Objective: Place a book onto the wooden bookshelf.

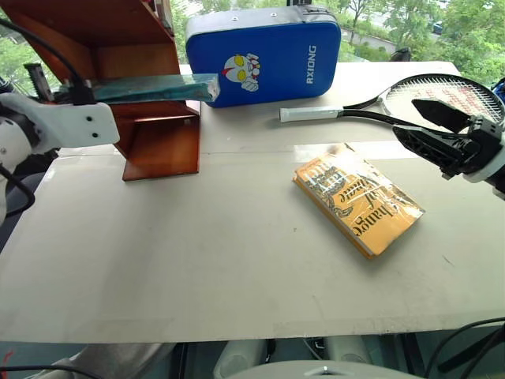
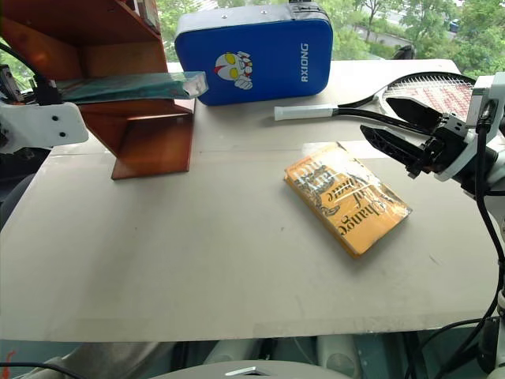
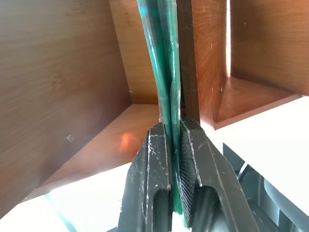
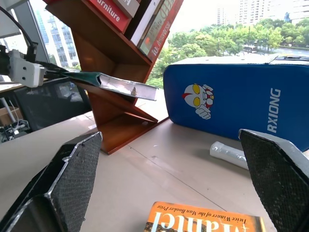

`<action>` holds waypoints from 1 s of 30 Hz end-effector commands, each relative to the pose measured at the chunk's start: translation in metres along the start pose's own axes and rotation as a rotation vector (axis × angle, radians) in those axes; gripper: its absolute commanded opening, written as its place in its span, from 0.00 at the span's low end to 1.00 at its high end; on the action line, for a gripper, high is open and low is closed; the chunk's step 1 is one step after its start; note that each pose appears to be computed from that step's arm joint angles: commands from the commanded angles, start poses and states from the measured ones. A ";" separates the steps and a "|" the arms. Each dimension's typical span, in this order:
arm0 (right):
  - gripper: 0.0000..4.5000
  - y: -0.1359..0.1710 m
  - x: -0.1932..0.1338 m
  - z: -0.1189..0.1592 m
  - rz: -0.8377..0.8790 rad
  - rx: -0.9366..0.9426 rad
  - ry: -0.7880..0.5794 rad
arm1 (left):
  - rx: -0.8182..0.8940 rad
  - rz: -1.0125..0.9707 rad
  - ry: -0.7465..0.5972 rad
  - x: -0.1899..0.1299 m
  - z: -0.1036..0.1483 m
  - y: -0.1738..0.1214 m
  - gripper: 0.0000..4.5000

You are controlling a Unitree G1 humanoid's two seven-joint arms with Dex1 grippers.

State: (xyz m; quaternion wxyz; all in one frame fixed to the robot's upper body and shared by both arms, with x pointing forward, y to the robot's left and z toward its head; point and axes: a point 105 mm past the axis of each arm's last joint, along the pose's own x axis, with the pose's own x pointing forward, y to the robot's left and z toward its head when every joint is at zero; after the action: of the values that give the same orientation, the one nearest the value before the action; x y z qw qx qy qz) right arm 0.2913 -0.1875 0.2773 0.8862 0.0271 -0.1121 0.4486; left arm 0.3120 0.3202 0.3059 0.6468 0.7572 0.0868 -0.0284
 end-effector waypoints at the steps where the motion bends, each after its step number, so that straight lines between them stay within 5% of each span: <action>1: 1.00 0.004 0.002 0.010 0.025 -0.043 -0.030 | -0.013 0.051 0.055 -0.011 -0.011 0.018 0.23; 8: 1.00 0.003 0.000 0.009 0.023 -0.048 -0.026 | -0.069 0.096 0.068 -0.014 -0.012 0.020 0.96; 9: 1.00 0.003 -0.001 0.009 0.022 -0.048 -0.024 | -0.080 0.114 0.073 -0.015 -0.014 0.021 0.99; 14: 1.00 0.000 -0.007 0.007 -0.001 -0.051 -0.021 | -0.163 0.244 0.011 -0.021 -0.013 0.013 0.99; 19: 1.00 -0.008 -0.035 -0.018 -0.078 -0.051 0.047 | -0.426 0.283 -0.201 -0.029 0.023 -0.041 0.99; 26: 1.00 0.000 -0.089 -0.102 -0.192 -0.067 0.276 | -1.197 -0.176 -0.561 -0.040 0.129 -0.168 0.99; 30: 1.00 0.013 -0.121 -0.140 -0.218 -0.040 0.388 | -1.398 -0.459 -0.633 -0.064 0.175 -0.209 0.99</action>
State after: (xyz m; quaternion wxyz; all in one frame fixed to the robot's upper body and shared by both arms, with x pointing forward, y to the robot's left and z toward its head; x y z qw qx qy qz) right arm 0.2439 -0.2503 0.1176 0.9369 -0.0327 0.0589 0.3431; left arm 0.2353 0.1949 0.0787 0.9522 0.1384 0.0591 -0.2657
